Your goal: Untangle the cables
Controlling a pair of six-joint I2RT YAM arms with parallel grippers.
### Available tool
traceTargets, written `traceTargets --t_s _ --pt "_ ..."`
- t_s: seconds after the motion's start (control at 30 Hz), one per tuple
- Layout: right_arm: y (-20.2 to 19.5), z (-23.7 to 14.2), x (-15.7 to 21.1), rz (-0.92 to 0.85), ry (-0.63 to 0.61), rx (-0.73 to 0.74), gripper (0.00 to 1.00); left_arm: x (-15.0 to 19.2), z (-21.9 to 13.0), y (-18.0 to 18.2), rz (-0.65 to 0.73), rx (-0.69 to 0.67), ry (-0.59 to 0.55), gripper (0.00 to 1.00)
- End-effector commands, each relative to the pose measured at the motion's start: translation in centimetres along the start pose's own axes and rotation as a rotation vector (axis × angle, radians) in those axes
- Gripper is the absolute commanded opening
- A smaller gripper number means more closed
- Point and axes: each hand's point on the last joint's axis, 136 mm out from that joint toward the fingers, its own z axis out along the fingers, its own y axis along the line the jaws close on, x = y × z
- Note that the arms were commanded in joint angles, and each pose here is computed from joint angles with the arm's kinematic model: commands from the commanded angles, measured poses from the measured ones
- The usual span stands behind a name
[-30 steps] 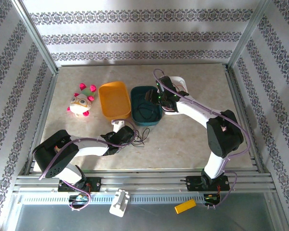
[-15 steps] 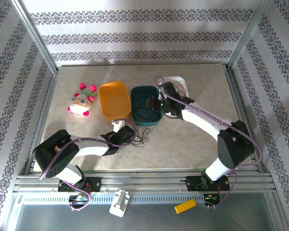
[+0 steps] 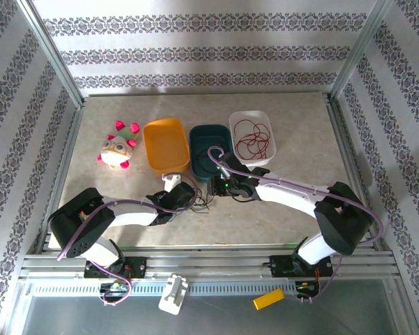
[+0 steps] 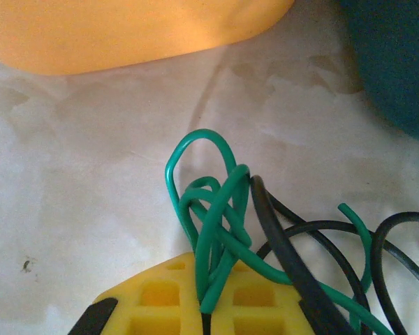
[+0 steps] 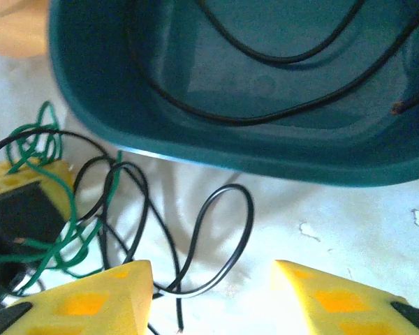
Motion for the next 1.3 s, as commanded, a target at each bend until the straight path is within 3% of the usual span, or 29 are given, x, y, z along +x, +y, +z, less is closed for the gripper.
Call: traceTargets --t_s 0.0,0.23,0.43,0.73,1.07,1.17,1.27 --pt "-0.7 1.5 0.6 0.037 -0.006 0.052 0.47 4.3 0.6 4.8 0.127 -0.165 0.146 0.0" --pt "-0.6 4.2 2.1 0.024 0.046 0.091 0.41 4.4 0.6 4.9 0.127 -0.168 0.148 0.0" --pt "-1.5 4.5 2.5 0.042 0.026 0.153 0.0 4.4 0.6 5.0 0.127 -0.173 0.146 0.0" --pt "-7.7 -1.6 1.3 0.228 -0.184 0.353 0.0 4.4 0.6 5.0 0.125 -0.175 0.146 0.0" --pt "-16.4 -12.5 0.9 0.533 -0.475 0.546 0.0 4.6 0.9 5.0 0.129 -0.177 0.15 0.0" --pt "-18.5 -15.5 1.0 0.614 -0.55 0.564 0.0 4.6 1.0 4.9 0.132 -0.176 0.153 0.0" --pt "-19.0 -17.0 0.1 0.646 -0.61 0.485 0.0 4.7 1.0 4.8 0.134 -0.172 0.154 0.0"
